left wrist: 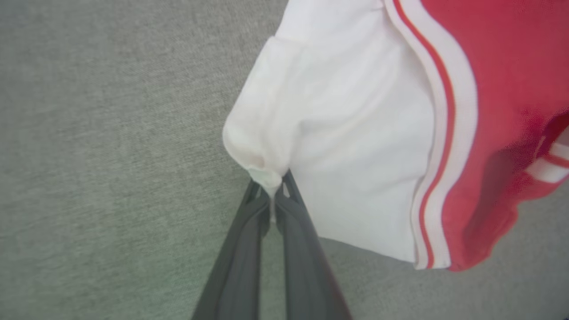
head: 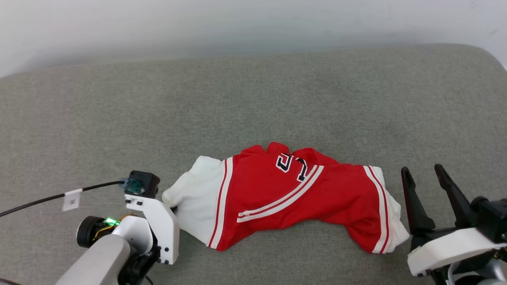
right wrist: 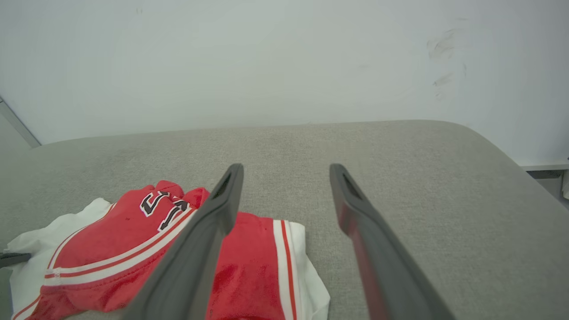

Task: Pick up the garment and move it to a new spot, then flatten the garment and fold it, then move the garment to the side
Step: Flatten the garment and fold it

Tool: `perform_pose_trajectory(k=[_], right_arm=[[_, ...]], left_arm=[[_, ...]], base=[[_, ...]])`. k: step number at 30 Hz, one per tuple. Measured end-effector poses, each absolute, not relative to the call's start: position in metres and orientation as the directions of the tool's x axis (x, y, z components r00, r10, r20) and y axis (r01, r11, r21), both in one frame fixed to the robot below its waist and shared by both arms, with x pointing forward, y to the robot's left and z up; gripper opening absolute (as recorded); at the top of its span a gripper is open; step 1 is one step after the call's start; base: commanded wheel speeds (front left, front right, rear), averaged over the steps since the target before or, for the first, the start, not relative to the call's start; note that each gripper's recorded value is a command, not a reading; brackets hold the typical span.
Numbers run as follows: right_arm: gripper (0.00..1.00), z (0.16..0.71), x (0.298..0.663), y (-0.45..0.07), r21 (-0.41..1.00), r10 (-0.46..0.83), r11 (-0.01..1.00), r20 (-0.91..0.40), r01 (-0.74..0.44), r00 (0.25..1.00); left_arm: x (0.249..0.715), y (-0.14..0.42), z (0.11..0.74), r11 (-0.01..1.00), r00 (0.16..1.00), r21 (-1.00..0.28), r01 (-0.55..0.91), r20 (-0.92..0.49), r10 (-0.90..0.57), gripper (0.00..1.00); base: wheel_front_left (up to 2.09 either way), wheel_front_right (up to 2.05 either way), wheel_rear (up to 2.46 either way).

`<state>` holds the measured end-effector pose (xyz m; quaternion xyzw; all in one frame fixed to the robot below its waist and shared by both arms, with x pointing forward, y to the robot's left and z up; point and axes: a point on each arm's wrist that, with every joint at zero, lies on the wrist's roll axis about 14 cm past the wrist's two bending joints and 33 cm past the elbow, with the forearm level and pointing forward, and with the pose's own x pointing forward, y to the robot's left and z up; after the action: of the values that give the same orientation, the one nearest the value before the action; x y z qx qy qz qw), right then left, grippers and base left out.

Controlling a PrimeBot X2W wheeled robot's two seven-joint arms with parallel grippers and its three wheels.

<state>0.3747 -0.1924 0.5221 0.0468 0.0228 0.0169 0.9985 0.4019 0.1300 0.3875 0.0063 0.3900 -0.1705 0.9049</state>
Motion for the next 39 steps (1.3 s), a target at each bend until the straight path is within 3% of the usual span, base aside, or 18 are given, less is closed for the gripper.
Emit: perform_pose_trajectory(k=[7,12,17,23,31,32,34,35,38,39], right_arm=[[1.00,0.477,0.366,-0.216,0.098,-0.020,0.994,-0.268,0.048,0.963],[1.00,0.444,0.367,-0.226,0.111,-0.005,0.992,-0.445,0.061,0.895],[1.00,0.423,0.379,-0.214,0.117,0.078,0.993,-0.581,-0.011,0.810],[1.00,0.391,0.389,-0.196,0.109,0.157,0.987,-0.750,-0.115,0.642],[1.00,0.359,0.397,-0.176,0.137,0.212,0.972,-0.860,-0.191,0.463],[0.63,0.357,0.397,-0.175,0.135,0.213,0.971,-0.869,-0.199,0.447],[0.09,0.356,0.397,-0.174,0.142,0.218,0.969,-0.876,-0.201,0.431],[0.00,0.356,0.398,-0.174,0.142,0.219,0.969,-0.876,-0.203,0.430],[0.00,0.361,0.398,-0.172,0.143,0.227,0.967,-0.865,-0.213,0.447],[0.00,0.370,0.402,-0.174,0.126,0.221,0.967,-0.845,-0.220,0.488]], left_arm=[[0.416,0.149,0.441,0.968,0.820,-0.093,0.232,-0.517,-0.247,0.00],[0.415,0.160,0.473,0.976,0.886,-0.069,0.205,-0.411,-0.215,0.00],[0.413,0.156,0.488,0.973,0.902,-0.063,0.220,-0.366,-0.228,0.00],[0.419,0.151,0.491,0.970,0.904,-0.066,0.233,-0.352,-0.241,0.00],[0.424,0.155,0.479,0.972,0.899,-0.073,0.224,-0.371,-0.235,0.00],[0.424,0.156,0.478,0.973,0.899,-0.073,0.221,-0.372,-0.232,0.00],[0.424,0.159,0.477,0.974,0.900,-0.072,0.214,-0.373,-0.225,0.00],[0.424,0.159,0.477,0.975,0.900,-0.072,0.212,-0.373,-0.224,0.00],[0.425,0.160,0.482,0.975,0.908,-0.071,0.210,-0.356,-0.222,0.00],[0.426,0.162,0.488,0.976,0.916,-0.071,0.205,-0.337,-0.217,0.00]], base=[[0.00,0.00,0.00],[0.00,0.00,0.00],[0.00,0.00,0.00],[0.00,0.00,0.00],[0.00,0.00,0.00],[0.00,0.00,0.00],[0.00,0.00,0.00],[0.00,0.00,0.00],[0.00,0.00,0.00],[0.00,0.00,0.00]])
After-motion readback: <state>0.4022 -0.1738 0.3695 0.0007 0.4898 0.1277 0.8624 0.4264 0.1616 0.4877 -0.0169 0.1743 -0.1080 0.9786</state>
